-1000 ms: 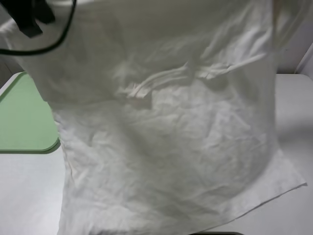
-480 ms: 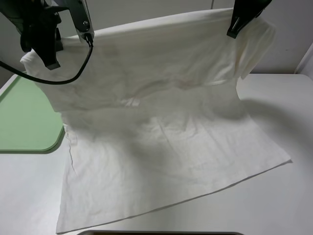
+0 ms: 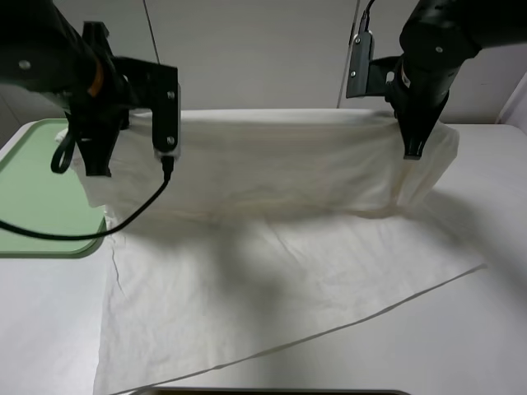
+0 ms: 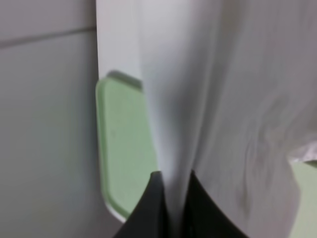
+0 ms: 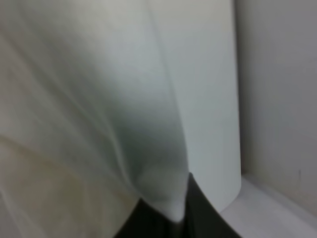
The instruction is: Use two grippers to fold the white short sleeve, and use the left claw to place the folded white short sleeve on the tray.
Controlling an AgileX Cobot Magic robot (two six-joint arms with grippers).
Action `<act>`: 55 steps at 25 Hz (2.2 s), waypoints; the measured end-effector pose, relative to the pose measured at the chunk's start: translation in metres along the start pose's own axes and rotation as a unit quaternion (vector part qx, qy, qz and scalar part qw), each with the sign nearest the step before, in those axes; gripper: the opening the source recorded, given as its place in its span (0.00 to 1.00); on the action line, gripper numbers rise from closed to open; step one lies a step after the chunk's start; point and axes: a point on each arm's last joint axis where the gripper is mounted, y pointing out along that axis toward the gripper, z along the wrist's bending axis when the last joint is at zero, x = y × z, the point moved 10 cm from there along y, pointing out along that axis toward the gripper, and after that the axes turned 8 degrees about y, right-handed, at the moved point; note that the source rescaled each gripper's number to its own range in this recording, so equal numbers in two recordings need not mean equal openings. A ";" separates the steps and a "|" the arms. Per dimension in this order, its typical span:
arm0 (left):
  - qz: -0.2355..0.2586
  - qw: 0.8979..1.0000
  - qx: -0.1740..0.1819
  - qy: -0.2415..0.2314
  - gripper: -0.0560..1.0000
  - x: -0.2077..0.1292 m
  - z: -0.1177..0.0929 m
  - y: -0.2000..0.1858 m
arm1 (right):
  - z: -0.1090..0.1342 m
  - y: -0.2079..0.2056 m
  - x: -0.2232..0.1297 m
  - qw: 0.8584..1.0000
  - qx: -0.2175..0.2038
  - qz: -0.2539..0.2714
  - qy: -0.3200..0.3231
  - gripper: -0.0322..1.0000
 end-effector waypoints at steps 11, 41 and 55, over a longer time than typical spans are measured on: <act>0.011 0.986 0.004 0.165 0.05 0.026 -0.067 -0.001 | 0.029 -0.010 -0.028 0.992 -0.044 -0.046 -0.111 0.03; -0.110 0.924 -0.230 0.286 0.57 0.067 -0.195 -0.050 | 0.180 -0.011 -0.089 0.950 0.079 -0.069 -0.295 0.87; -0.032 0.990 -0.030 0.136 0.83 0.047 -0.086 -0.068 | 0.157 -0.024 -0.118 0.956 0.052 -0.003 -0.289 1.00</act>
